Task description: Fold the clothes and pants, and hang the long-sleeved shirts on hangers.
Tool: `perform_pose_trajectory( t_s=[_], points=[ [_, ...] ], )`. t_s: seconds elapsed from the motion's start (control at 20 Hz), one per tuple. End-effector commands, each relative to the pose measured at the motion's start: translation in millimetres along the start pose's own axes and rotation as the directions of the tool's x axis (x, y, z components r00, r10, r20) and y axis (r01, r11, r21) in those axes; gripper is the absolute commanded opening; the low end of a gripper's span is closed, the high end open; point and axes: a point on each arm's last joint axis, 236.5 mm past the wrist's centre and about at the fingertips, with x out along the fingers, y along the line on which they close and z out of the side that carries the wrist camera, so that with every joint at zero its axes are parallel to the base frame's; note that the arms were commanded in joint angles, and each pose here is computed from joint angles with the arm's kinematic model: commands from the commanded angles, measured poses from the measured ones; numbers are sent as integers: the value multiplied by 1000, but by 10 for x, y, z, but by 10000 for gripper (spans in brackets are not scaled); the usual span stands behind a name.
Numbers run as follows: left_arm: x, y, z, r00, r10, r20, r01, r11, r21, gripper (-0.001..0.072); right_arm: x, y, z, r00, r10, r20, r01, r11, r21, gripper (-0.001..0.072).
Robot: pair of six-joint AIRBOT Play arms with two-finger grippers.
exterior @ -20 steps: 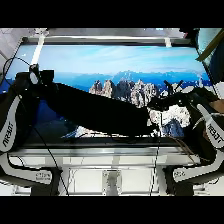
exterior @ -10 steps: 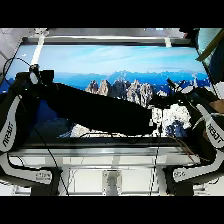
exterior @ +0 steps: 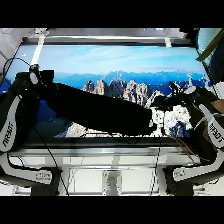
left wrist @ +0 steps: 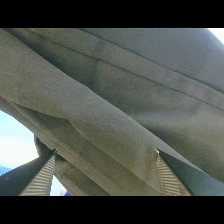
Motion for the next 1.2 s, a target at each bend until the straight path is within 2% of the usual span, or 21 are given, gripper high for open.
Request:
perform_pose_trajectory(
  t_s=[0.0,0.3,0.45,0.5,0.55,0.75,1.0,1.15],
  points=[
    [3,2,-3,1000,0,-1,0,1000,0,699,11,155,-179,996,54,-76,-55,999,-4,412],
    [3,0,1,1000,0,1,0,1000,0,699,118,327,-288,992,54,-117,-61,997,-49,411],
    [3,0,1,1000,0,1,0,1000,0,699,222,372,-160,998,35,-60,-40,997,-73,401],
    [3,0,1,1000,0,1,0,1000,0,698,247,378,-88,999,28,-29,-30,996,-79,254],
    [3,1,2,1000,0,1,0,1000,0,698,254,385,31,1000,22,22,-20,997,-79,10],
    [3,15,14,1000,4,6,-4,1000,-14,699,14,304,576,977,0,215,15,998,-69,12],
    [-38,79,173,998,3,69,12,976,-217,699,-1178,279,1461,887,19,461,25,996,-89,12],
    [-114,-89,198,996,-25,90,43,979,-200,699,-1566,195,1558,872,-4,490,57,994,-92,12]
  ],
)
